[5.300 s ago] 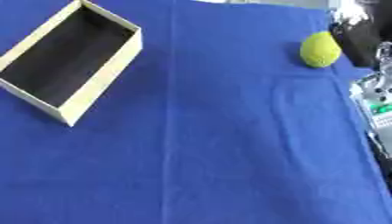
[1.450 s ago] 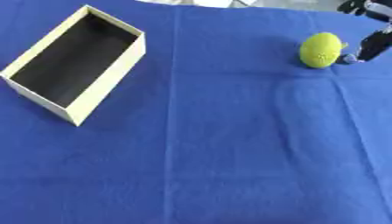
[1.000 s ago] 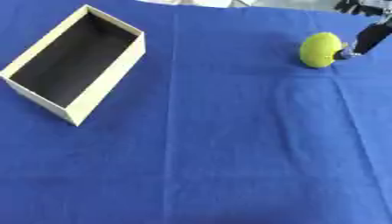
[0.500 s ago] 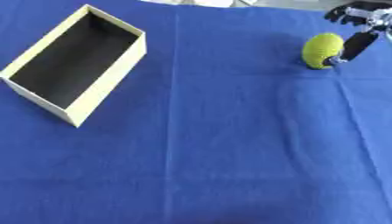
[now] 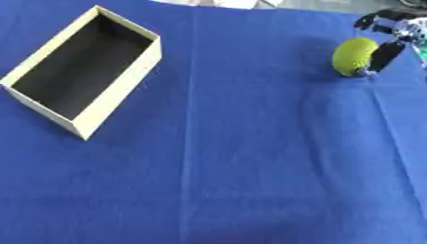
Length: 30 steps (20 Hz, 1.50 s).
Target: Pick up objects on the table and place them in the box.
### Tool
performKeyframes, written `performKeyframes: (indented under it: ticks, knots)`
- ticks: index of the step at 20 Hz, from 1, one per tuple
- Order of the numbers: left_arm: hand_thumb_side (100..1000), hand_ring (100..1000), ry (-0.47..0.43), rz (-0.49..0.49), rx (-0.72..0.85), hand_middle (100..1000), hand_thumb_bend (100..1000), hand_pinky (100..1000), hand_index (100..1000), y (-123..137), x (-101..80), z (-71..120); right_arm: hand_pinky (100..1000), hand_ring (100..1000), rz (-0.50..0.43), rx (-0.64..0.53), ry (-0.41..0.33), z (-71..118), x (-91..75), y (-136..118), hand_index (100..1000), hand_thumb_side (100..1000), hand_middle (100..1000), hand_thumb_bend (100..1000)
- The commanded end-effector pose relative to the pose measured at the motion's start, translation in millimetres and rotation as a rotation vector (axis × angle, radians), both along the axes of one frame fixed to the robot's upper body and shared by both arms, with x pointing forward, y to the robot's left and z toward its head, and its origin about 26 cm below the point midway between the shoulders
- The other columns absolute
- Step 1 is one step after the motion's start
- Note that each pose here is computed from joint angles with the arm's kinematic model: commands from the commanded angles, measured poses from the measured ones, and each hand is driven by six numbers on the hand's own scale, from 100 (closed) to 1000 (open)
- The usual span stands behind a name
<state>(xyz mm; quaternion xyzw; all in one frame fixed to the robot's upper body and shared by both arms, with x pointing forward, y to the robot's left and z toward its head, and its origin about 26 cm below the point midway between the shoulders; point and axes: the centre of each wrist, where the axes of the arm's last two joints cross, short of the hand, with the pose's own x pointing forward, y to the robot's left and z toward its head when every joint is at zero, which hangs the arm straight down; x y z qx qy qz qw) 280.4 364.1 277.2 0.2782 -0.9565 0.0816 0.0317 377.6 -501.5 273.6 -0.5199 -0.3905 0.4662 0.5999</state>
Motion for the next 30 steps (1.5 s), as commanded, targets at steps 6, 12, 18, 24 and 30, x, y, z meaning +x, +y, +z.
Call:
performKeyframes:
  ticks: [6,12,18,24,30]
  knots:
    - [230,543,-0.049,-0.005,0.029,568,384,721,585,-0.6,-3.4,11.3,877,919,-0.062,-0.014,-0.039,10.9,-2.7,-11.6,957,132,892,555]
    - [228,542,-0.054,-0.008,0.03,568,381,721,585,-1.1,-3.2,12.4,861,909,-0.097,0.005,-0.024,3.9,-0.8,-15.9,949,125,874,516]
    - [228,542,-0.05,-0.003,0.028,568,377,721,585,-0.1,-3.6,11.1,790,836,-0.119,0.058,-0.025,0.9,-1.5,-20.3,864,100,747,263]
    - [230,542,-0.044,0.001,0.025,568,374,721,585,0.5,-3.9,9.8,709,702,-0.122,0.161,-0.037,-0.9,-5.1,-24.0,738,100,595,100]
    - [229,543,-0.042,0.005,0.025,568,376,720,586,1.4,-4.3,9.1,704,694,-0.085,0.201,-0.059,0.8,-9.5,-22.4,710,100,563,100]
